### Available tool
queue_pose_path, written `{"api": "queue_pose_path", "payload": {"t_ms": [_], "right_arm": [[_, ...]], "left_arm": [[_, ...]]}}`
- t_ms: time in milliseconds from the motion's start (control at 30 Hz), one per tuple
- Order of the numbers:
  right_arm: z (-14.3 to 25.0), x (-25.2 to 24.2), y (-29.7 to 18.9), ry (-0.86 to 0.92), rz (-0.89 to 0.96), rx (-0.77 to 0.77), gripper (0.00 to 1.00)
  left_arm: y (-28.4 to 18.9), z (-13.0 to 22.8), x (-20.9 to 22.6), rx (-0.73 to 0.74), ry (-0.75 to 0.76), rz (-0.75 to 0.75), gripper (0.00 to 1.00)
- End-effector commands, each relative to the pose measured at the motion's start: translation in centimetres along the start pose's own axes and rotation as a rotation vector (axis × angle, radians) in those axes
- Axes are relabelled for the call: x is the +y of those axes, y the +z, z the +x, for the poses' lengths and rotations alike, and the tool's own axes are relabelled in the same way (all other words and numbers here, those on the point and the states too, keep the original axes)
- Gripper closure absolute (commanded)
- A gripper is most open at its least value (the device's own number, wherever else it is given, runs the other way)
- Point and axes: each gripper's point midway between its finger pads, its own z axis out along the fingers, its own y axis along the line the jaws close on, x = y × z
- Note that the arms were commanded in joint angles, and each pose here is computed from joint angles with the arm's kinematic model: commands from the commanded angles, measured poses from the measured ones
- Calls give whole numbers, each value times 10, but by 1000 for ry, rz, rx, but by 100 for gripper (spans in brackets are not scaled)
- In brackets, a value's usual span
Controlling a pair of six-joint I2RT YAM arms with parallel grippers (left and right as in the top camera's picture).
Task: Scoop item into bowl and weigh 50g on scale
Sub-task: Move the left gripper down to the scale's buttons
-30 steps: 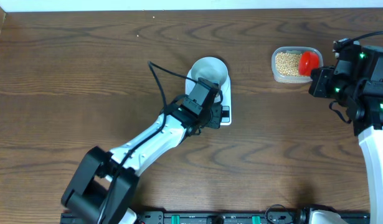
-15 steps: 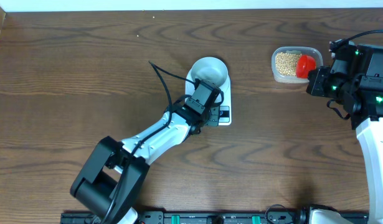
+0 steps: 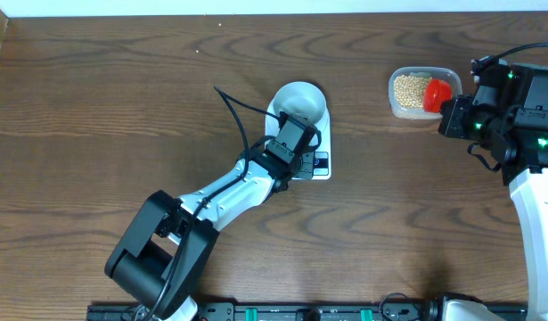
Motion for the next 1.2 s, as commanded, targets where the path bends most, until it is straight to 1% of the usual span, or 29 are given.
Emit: {"api": "queue_pose_path", "payload": {"t_ms": [0,700,1167], "right_arm": [[-7,1,-3,-7,-8,-14,99],[-7,1,-3,-29,-7,-14,99],[-7,1,-3,-29,-7,-14,99]], "left_arm": [[1,-8,-2,-19,-11,-6,92],[1,-6,-3,-13,-10,-2,92],[8,1,1,9,-9,-13,93]]}}
